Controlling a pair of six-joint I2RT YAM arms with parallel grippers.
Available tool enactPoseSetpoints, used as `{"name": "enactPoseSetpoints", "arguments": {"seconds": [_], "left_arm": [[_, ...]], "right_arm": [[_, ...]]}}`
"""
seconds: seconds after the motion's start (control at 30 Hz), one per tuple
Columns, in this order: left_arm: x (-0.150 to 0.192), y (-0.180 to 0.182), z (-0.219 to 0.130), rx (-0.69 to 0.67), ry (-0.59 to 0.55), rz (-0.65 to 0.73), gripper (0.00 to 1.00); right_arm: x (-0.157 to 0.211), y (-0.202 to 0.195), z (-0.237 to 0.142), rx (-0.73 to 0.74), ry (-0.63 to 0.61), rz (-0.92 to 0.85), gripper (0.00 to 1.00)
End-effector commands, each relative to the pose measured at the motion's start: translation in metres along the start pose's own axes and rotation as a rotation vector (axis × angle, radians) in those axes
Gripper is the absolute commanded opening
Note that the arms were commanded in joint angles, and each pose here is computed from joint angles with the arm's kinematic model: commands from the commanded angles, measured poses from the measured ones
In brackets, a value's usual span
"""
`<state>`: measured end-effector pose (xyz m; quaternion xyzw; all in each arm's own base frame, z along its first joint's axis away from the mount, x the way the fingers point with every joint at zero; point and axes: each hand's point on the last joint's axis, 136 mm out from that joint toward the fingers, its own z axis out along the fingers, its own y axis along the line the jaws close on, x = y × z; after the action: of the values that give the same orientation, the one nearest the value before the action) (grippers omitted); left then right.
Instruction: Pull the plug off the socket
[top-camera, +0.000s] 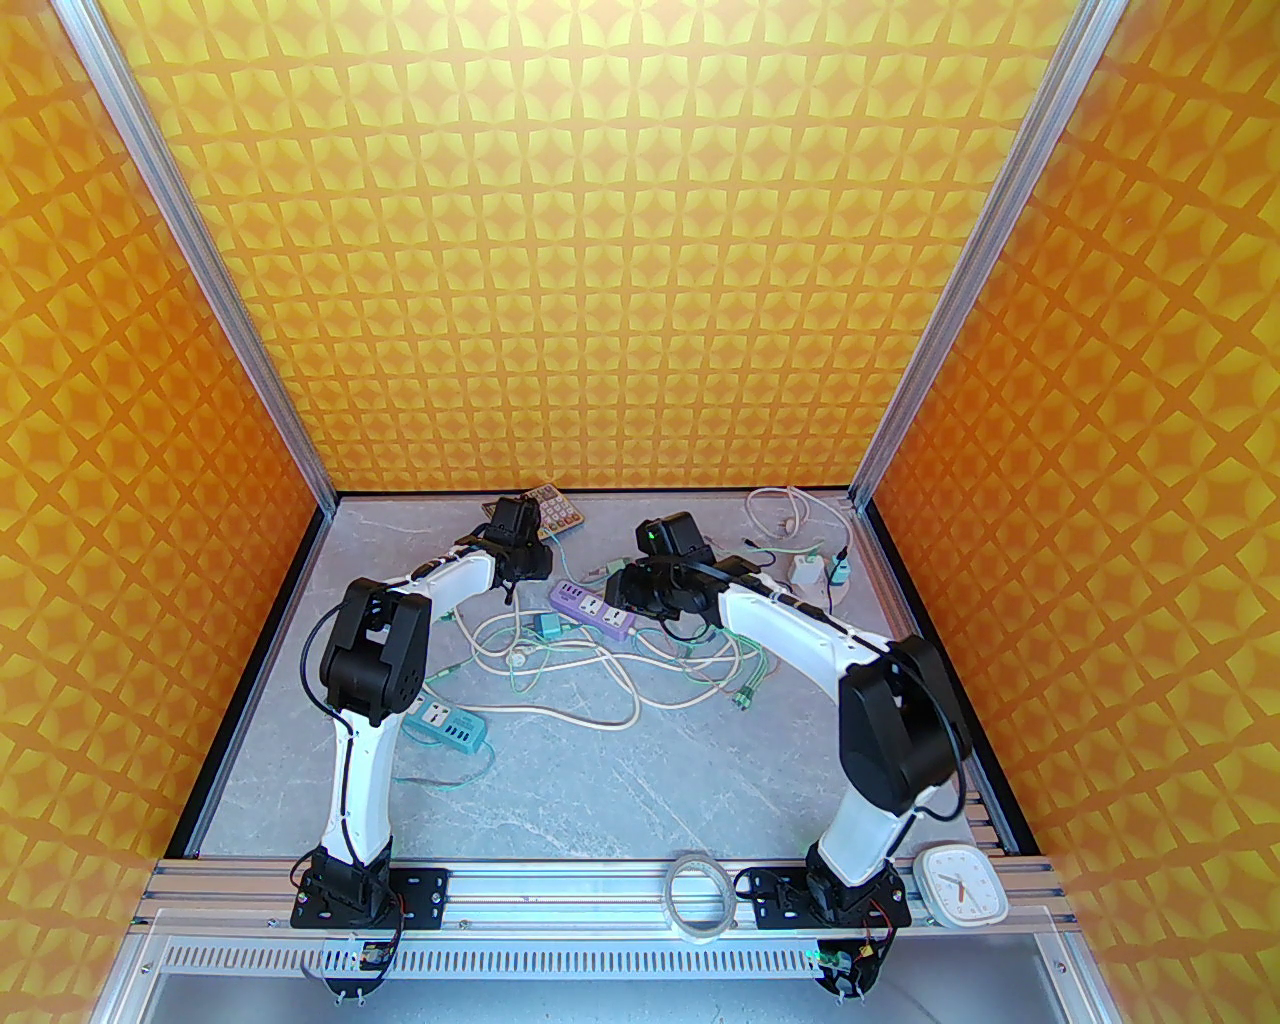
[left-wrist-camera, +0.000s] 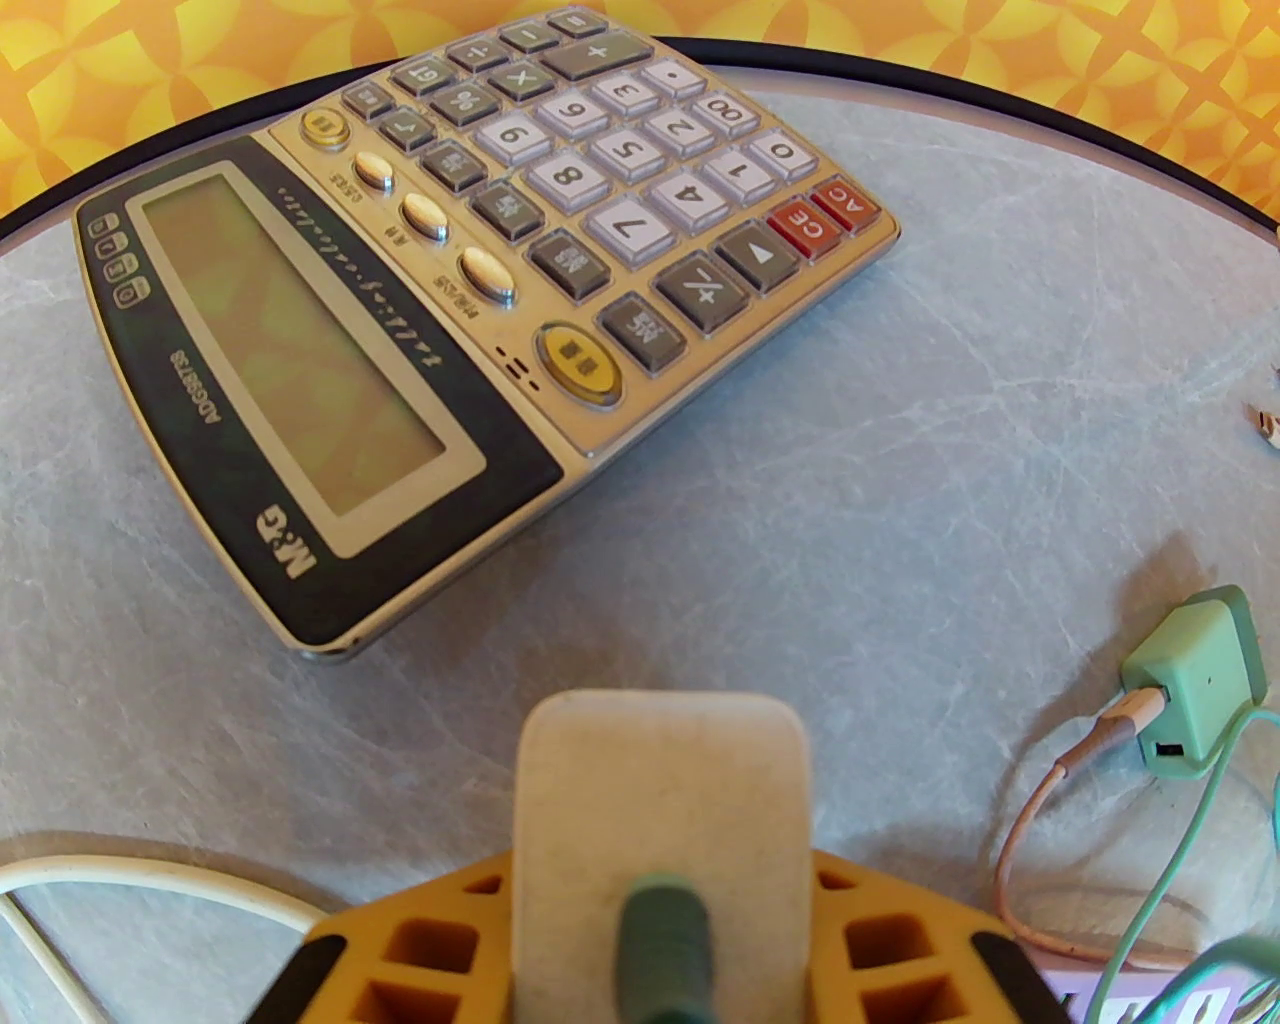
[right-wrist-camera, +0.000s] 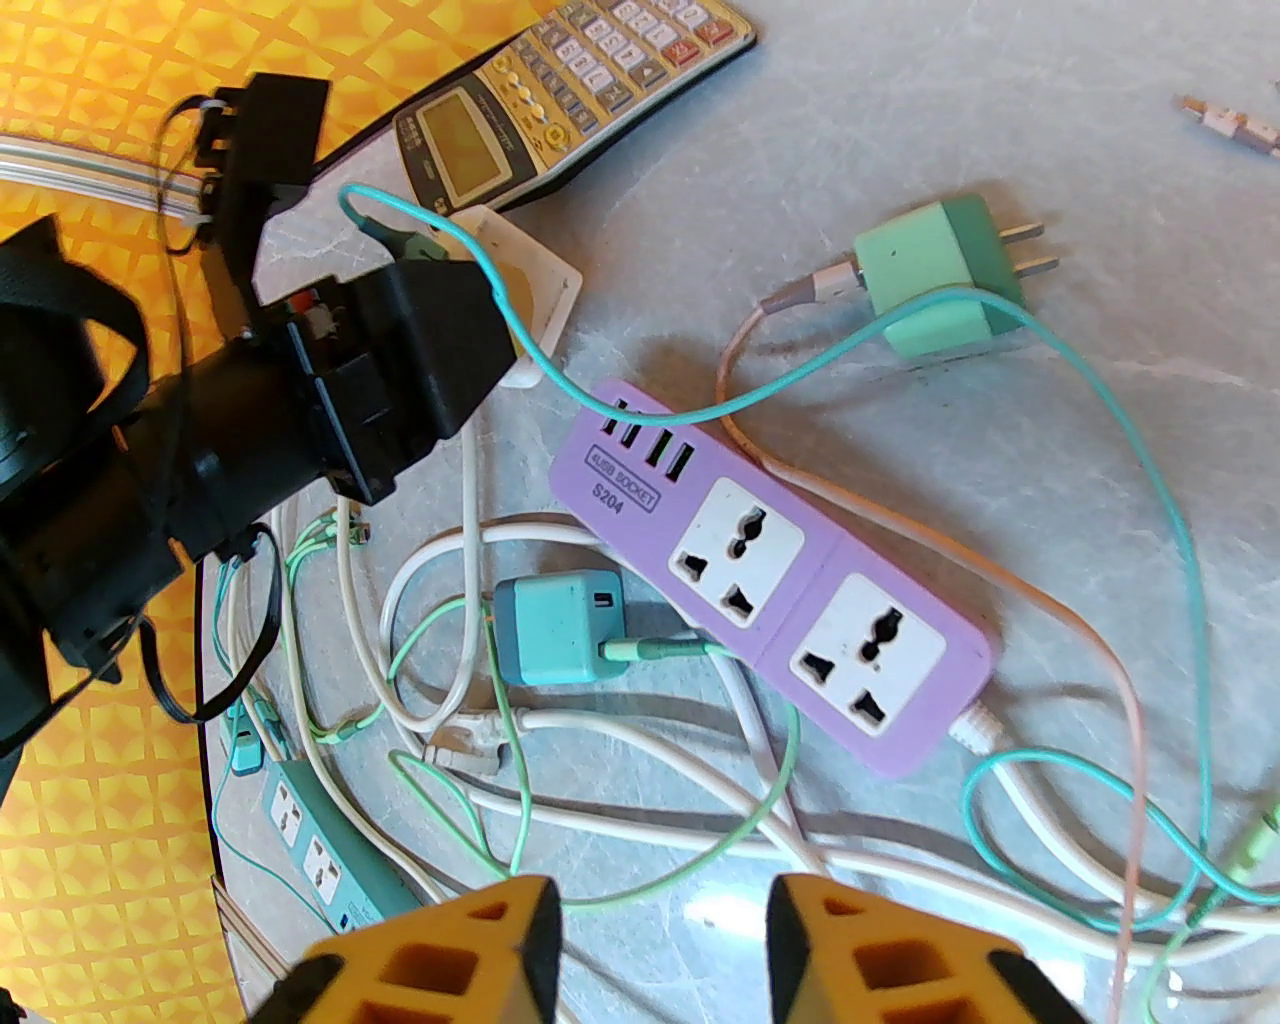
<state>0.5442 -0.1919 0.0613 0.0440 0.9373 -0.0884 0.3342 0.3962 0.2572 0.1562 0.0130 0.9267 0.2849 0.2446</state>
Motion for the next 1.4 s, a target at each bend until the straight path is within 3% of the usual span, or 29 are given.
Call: {"name": "enactPoseSetpoints", "arguments": {"seconds": [0.0, 0.17, 0.33, 0.53, 0.67, 0.87, 1.1, 1.37], "left_arm": [[-0.004, -0.007, -0.003, 0.016, 0.008, -0.013, 0.43], [-0.006, -0.01, -0.015, 0.02, 0.006, -0.014, 0.78], [-0.015, -0.017, -0.037, 0.033, -0.018, -0.013, 0.99], [-0.02, -0.022, -0.072, 0.045, -0.037, -0.037, 0.99], [-0.018, -0.023, -0.103, 0.054, -0.05, -0.07, 0.99], [0.019, -0.013, -0.131, 0.043, -0.003, -0.12, 0.99], [0.06, -0.027, -0.169, 0.102, -0.045, -0.15, 0.99], [0.081, -0.053, -0.204, 0.209, -0.14, -0.14, 0.99]], "right_arm": [[-0.001, -0.006, -0.015, 0.039, -0.034, -0.028, 0.44], [0.0, -0.008, -0.026, 0.053, -0.053, -0.029, 0.52], [0.004, -0.011, -0.036, 0.06, -0.069, -0.029, 0.55], [0.008, -0.021, -0.056, 0.104, -0.114, -0.036, 0.61], [0.006, -0.036, -0.078, 0.187, -0.182, -0.052, 0.77], [0.0, -0.064, -0.11, 0.342, -0.285, -0.086, 0.98], [-0.012, -0.118, -0.15, 0.568, -0.401, -0.035, 0.98], [-0.036, -0.175, -0.182, 0.747, -0.464, 0.064, 0.98]]}}
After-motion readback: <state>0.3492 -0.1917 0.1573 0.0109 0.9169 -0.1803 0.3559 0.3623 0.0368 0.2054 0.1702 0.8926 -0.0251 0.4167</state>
